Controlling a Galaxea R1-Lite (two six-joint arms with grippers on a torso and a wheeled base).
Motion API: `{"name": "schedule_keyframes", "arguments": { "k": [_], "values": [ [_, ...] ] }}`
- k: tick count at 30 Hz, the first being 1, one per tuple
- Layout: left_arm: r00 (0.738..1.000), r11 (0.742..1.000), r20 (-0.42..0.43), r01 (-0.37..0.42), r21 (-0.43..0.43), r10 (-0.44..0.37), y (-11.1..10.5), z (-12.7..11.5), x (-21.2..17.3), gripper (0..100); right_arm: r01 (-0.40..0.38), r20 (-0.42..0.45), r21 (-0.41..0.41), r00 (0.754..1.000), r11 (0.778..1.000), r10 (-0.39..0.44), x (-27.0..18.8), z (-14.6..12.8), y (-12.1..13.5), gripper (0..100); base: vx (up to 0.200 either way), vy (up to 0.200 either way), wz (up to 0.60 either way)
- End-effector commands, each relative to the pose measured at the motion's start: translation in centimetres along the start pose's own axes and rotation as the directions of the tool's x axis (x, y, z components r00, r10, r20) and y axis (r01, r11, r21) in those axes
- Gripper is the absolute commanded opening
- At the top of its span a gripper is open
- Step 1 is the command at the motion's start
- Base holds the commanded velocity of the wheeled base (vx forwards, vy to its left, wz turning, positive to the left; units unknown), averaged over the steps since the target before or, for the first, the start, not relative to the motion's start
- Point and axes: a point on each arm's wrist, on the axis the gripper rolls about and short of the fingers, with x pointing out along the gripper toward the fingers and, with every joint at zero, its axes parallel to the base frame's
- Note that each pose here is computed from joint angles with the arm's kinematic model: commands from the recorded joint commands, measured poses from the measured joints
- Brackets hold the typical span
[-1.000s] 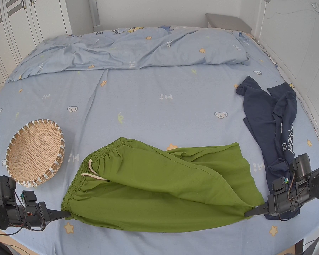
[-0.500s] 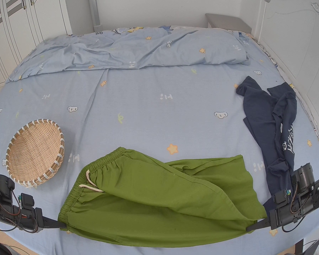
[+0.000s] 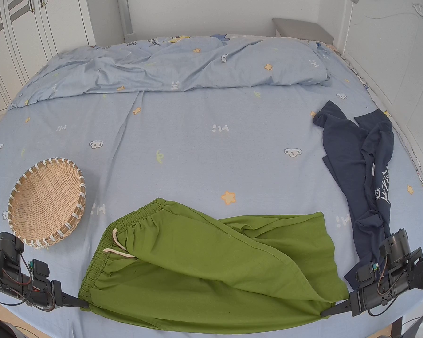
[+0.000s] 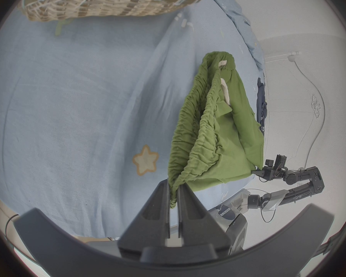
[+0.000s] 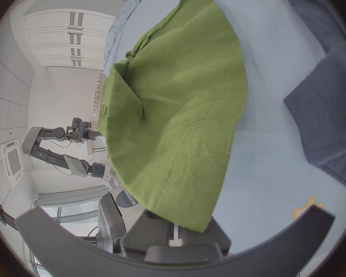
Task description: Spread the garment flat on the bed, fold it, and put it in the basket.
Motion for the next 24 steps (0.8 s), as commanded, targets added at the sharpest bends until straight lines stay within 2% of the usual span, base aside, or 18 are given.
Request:
{"name": "schedule_keyframes", "arguments": {
  "k": [1, 4, 5, 13, 16, 18, 19, 21, 24],
  "values": [
    [1.0, 1.0, -0.029, 0.006, -0.004, -0.006, 0.0, -0.2, 0.4, 0, 0.0, -0.023, 0.017, 1.0, 1.0, 0.0, 0.3, -0.1, -0.3, 0, 0.0, 0.0, 0.0],
    [1.0, 1.0, -0.031, 0.003, -0.005, -0.003, 0.0, -0.3, 0.4, 0, 0.0, -0.025, 0.015, 1.0, 1.0, 0.001, 0.3, -0.2, -0.3, 0, 0.0, 0.0, 0.0],
    [0.999, 1.0, -0.033, 0.004, -0.005, -0.004, 0.0, -0.3, 0.4, 100, 0.0, -0.024, 0.014, 1.0, 1.0, 0.001, 0.3, -0.1, -0.2, 100, 0.0, 0.0, 0.0],
    [1.0, 1.0, -0.025, 0.002, -0.001, -0.002, 0.0, 0.1, 0.4, 100, -0.001, -0.02, 0.015, 1.0, 1.0, 0.002, 0.3, -0.1, -0.3, 100, 0.0, 0.0, 0.0],
    [1.0, 1.0, 0.002, 0.0, 0.009, 0.0, -0.2, 0.1, -0.1, 100, -0.001, -0.008, 0.008, 1.0, 1.0, 0.001, 0.0, -0.3, -0.1, 100, 0.0, 0.0, 0.0],
    [0.999, 0.999, 0.05, -0.008, 0.045, 0.006, -1.0, 0.0, -1.0, 100, -0.001, 0.037, -0.019, 0.999, 1.0, 0.002, -0.8, -0.5, 0.4, 100, 0.0, 0.0, 0.0],
    [0.999, 0.999, 0.05, -0.008, 0.045, 0.006, -1.0, 0.0, -1.0, 100, -0.001, 0.037, -0.019, 0.999, 1.0, 0.002, -0.8, -0.5, 0.4, 100, 0.0, 0.0, 0.0],
    [0.997, 0.997, 0.076, -0.011, 0.07, 0.006, -2.2, -0.4, -2.1, 100, 0.004, 0.098, -0.056, 0.995, 0.998, 0.001, -2.1, -0.8, 1.4, 100, 0.0, 0.0, 0.0],
    [0.995, 0.995, 0.104, -0.018, 0.097, 0.007, -3.8, -0.4, -3.9, 100, 0.056, 0.146, -0.082, 0.988, 0.995, -0.043, -3.4, -1.2, 2.3, 100, 0.0, 0.0, 0.0]
  ]
}}
